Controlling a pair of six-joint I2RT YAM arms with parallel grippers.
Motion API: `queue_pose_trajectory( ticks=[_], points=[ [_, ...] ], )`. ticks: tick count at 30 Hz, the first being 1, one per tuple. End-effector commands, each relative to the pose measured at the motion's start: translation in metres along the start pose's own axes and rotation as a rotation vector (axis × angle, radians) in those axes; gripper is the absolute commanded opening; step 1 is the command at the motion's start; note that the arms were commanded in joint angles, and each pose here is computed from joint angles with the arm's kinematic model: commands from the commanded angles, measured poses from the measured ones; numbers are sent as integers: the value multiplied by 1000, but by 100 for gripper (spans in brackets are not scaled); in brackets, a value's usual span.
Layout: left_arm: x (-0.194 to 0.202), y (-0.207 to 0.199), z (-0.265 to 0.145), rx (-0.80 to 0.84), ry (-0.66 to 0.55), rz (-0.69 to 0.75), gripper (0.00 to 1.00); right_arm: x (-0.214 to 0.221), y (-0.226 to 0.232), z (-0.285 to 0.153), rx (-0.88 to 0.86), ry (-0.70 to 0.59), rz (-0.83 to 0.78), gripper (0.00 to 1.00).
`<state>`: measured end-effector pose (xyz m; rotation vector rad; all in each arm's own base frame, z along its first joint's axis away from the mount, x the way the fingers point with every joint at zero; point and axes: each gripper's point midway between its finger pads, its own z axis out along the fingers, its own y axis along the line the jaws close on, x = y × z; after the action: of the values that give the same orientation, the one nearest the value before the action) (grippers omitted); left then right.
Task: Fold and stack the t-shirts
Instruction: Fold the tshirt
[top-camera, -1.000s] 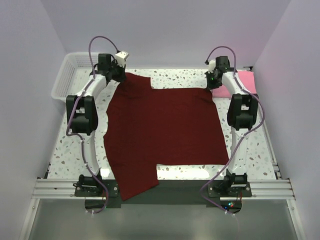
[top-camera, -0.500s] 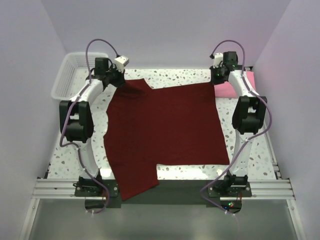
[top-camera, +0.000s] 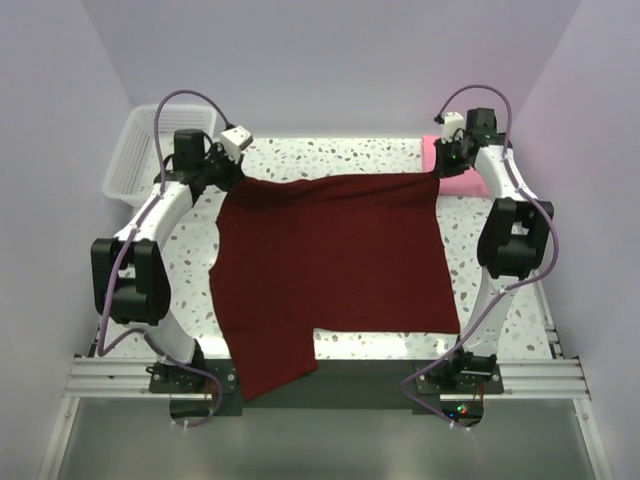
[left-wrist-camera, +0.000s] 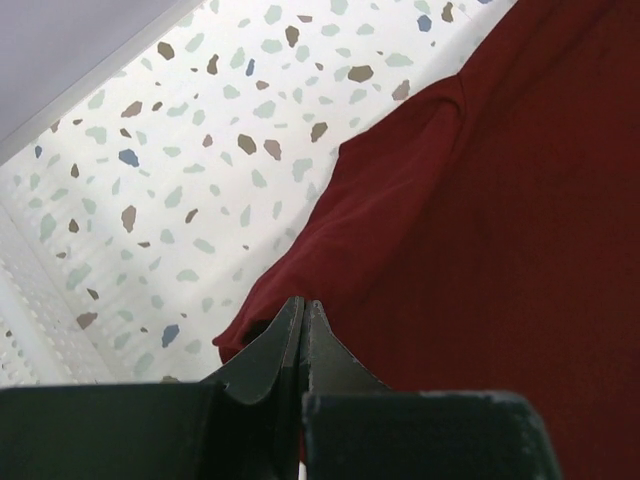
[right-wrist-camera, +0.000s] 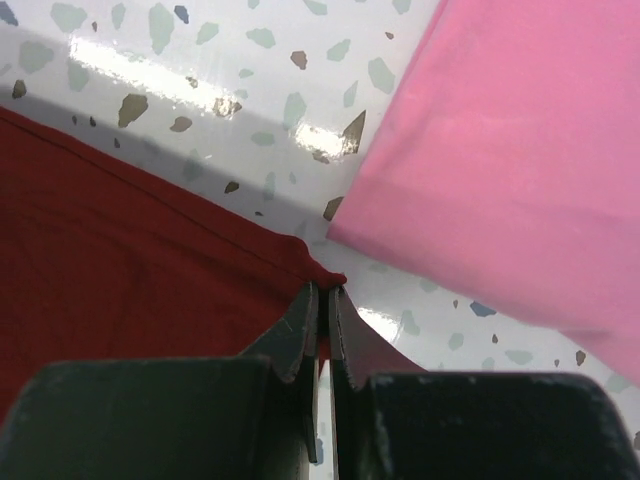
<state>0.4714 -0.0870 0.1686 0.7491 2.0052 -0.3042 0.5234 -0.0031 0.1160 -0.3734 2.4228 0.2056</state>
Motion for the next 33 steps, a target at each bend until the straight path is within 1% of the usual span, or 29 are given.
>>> queue_pose_trajectory(
  ticks=[1,5,11,16,21,22,24,27,30,33],
  points=[
    [-14,-6,-26,-9,-53,67,0,-9,6,-31,-46,-42,-49,0],
    [-1,-19,-38,4,-33,71,0,6,14,-35,-95,-11,-64,0],
    [23,-40,-54,37,16,64,0,25,18,-39,-117,20,-90,0],
    [59,-56,-63,59,98,58,0,39,19,-40,-131,51,-107,0],
    [90,-65,-60,69,161,25,0,62,22,-32,-151,100,-100,0],
    [103,-68,-58,71,185,12,0,65,23,-30,-155,108,-98,0],
    [113,-70,-54,72,198,5,0,79,24,-23,-167,143,-90,0],
    [138,-75,-51,78,249,-9,0,102,29,-17,-189,192,-78,0],
    [157,-73,-48,64,301,-1,0,118,27,-12,-168,211,-90,0],
    [164,-71,-45,67,326,-6,0,123,25,-9,-159,227,-92,0]
  ],
)
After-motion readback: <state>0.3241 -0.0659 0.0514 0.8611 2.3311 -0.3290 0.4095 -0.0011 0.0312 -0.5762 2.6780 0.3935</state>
